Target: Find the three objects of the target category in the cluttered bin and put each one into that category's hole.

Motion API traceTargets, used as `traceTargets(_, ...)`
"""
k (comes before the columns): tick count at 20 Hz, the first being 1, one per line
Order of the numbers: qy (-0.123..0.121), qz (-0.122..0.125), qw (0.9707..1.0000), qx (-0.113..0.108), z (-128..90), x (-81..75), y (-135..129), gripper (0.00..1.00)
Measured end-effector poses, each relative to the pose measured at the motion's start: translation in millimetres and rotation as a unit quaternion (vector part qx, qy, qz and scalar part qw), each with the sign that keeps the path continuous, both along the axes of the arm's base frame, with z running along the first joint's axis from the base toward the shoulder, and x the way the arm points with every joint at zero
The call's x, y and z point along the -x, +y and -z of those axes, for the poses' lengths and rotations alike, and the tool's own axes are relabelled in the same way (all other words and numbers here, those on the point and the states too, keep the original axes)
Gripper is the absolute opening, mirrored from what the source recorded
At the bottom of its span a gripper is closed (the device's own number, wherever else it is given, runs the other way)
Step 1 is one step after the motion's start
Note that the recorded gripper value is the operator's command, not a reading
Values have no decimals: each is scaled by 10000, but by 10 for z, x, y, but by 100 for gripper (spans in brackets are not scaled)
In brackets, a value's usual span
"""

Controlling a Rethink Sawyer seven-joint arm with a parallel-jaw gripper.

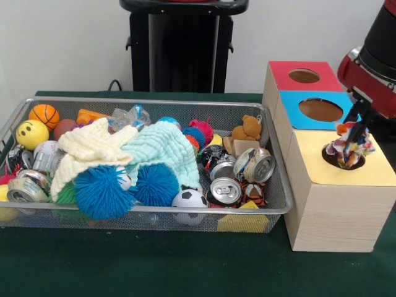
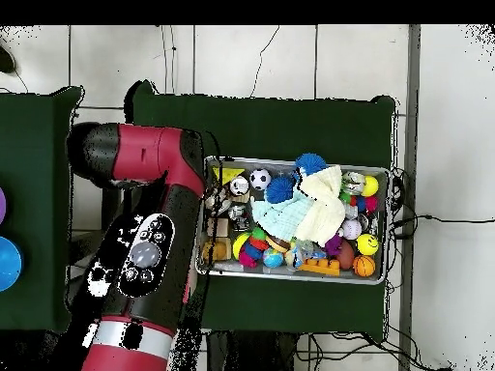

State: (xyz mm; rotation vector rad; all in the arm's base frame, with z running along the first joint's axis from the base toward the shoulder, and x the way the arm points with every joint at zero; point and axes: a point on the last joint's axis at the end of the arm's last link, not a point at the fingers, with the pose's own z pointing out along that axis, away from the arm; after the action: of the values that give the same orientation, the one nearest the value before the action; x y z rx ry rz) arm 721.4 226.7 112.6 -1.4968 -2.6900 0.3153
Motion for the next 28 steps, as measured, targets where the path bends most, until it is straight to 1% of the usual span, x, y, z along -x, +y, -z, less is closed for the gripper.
traceTargets(2, -119, -1, 9999, -95, 12, -38, 53, 0)
traceTargets(4, -314, 3, 9993, -219, 30, -99, 107, 0)
traceTargets(5, -453, 8, 9985, -299, 42, -143, 138, 0)
traceTargets(6, -640, 18, 9972, -388, 57, -203, 170, 0)
traceTargets(8, -858, 31, 9951, -486, 72, -274, 203, 0)
traceTargets(11, -1295, 67, 9892, -689, 99, -426, 253, 0)
traceTargets(14, -1545, 135, 9840, -878, 118, -542, 258, 0)
traceTargets(15, -1591, 177, 9825, -948, 135, -577, 242, 0)
traceTargets(17, -1585, 265, 9811, -1074, 178, -619, 195, 0)
traceTargets(20, -1566, 351, 9803, -1149, 212, -655, 122, 0)
traceTargets(24, -1572, 394, 9797, -1180, 221, -688, 69, 0)
traceTargets(26, -1581, 368, 9799, -1160, 223, -694, 60, 0)
traceTargets(28, -1587, 288, 9806, -1110, 233, -687, 64, 0)
